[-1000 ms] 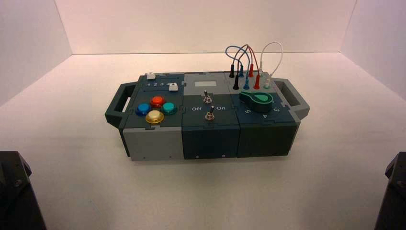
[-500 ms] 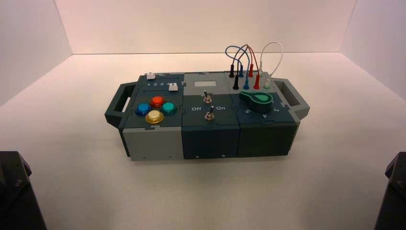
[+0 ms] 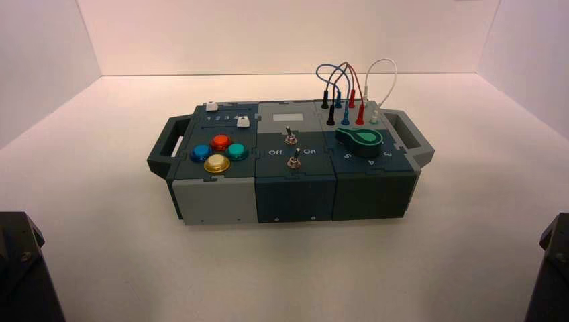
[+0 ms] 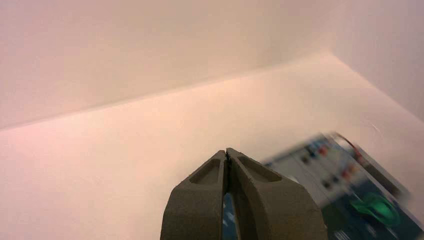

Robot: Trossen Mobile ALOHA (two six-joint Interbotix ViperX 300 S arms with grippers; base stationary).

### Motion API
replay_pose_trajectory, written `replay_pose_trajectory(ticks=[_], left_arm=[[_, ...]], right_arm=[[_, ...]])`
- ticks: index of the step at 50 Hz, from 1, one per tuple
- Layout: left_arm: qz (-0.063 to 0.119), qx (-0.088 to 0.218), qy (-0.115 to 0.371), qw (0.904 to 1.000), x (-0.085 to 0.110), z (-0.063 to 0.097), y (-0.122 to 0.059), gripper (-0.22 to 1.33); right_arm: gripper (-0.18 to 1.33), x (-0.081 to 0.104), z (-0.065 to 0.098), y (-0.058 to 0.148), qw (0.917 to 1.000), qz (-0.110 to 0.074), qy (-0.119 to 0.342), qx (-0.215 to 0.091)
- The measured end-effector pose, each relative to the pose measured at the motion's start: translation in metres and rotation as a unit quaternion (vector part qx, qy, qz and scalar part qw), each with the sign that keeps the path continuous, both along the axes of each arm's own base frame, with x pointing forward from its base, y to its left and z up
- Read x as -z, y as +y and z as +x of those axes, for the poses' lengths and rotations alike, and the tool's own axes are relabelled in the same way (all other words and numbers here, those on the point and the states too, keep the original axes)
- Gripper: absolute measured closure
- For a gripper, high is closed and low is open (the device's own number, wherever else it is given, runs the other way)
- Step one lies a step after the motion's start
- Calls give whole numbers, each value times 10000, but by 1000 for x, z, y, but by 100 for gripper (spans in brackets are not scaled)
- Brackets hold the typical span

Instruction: Flip the bottom switch off with the left gripper.

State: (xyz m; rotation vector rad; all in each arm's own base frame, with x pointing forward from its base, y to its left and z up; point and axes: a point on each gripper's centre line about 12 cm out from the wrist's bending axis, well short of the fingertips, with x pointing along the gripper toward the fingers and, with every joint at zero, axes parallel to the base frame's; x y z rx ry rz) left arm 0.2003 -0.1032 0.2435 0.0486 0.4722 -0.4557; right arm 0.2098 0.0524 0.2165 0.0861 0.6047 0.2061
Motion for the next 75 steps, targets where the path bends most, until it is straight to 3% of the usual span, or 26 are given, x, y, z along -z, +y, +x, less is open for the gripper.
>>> replay_pose_trajectory(ticks=[11, 19, 25, 31, 41, 45, 56, 75], left_arm=[[409, 555, 1030, 9923, 3, -4, -32, 127], [938, 832, 2003, 9717, 9, -14, -47, 128], [1210, 972, 2516, 9553, 16, -25, -51, 128], [1285, 1066, 2808, 9451, 21, -34, -53, 128], [1203, 1119, 3184, 9336, 30, -42, -57, 128], [1282, 1114, 3391, 9253, 38, -43, -59, 127], [1583, 1258, 3729, 9056, 55, -44, -73, 128], [1806, 1471, 3938, 8892, 51, -36, -100, 128]], right_arm=[[129, 9, -5, 5, 9990, 66, 439, -89], [129, 11, -7, 5, 9984, 68, 548, -97], [129, 12, -8, 6, 9980, 78, 620, -102], [129, 16, -10, 7, 9966, 130, 804, -92], [129, 26, -10, 11, 9926, 252, 1184, -88], [129, 33, -10, 15, 9898, 246, 1396, -131], [129, 63, -6, 18, 9778, 80, 2087, -135], [129, 94, 16, 26, 9598, -174, 2795, -171]])
